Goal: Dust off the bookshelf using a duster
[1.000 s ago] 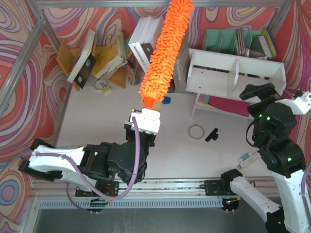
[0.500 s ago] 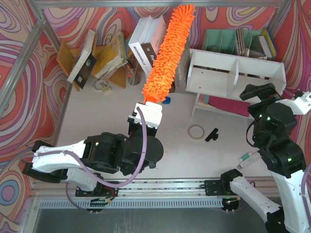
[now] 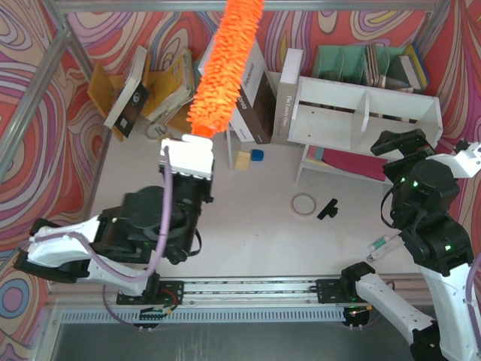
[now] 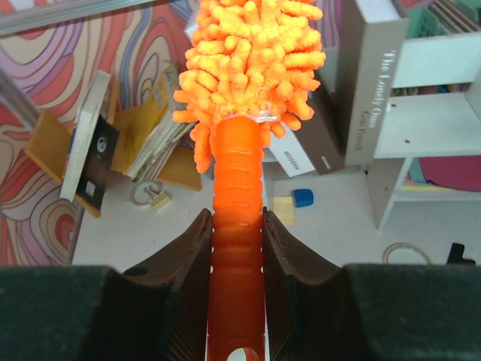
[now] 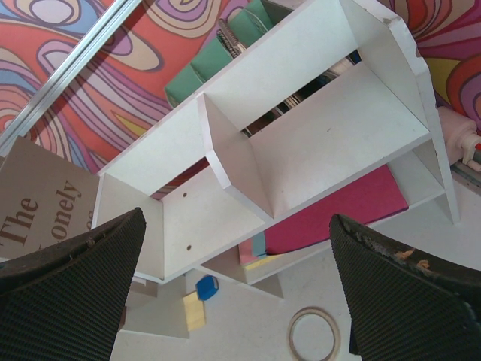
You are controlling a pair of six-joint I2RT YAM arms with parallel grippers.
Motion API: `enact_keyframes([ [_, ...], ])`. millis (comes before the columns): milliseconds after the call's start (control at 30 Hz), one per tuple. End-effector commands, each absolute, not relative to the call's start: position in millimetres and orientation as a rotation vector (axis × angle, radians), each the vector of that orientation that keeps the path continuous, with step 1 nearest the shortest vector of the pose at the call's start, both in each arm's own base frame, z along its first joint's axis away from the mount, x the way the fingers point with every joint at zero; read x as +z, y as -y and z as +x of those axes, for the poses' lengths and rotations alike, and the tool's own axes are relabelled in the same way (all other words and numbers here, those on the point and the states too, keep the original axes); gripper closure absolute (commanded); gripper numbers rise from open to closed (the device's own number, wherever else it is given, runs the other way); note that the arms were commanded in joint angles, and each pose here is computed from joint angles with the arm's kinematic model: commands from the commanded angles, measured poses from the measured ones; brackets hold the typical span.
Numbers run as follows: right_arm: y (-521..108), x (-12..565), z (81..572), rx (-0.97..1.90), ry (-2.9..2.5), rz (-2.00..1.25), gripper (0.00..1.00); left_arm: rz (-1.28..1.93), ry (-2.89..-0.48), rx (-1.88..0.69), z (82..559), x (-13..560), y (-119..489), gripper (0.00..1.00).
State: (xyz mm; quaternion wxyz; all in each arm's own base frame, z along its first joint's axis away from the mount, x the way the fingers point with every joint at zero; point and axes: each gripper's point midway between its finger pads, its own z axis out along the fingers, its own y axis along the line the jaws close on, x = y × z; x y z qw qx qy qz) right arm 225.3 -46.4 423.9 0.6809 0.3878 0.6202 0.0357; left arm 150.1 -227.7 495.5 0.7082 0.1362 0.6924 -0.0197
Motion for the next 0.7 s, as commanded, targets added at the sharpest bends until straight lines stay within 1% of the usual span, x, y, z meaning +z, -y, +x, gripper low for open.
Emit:
enact_keyframes([
  [0,47,423,226,0.081,-1.384,0.877,0.01,0.184,-1.555,-0.015,155,511,191,1.0],
  [300,45,422,228,0.091,-1.39,0.877,0.01,0.134,-1.567,-0.013,159,492,166,1.0],
  [500,44,421,228,0.092,-1.393,0.879,0.01,0.165,-1.564,-0.033,158,478,170,1.0],
  [667,44,422,227,0.098,-1.392,0.879,0.01,0.205,-1.573,-0.074,157,477,183,1.0],
])
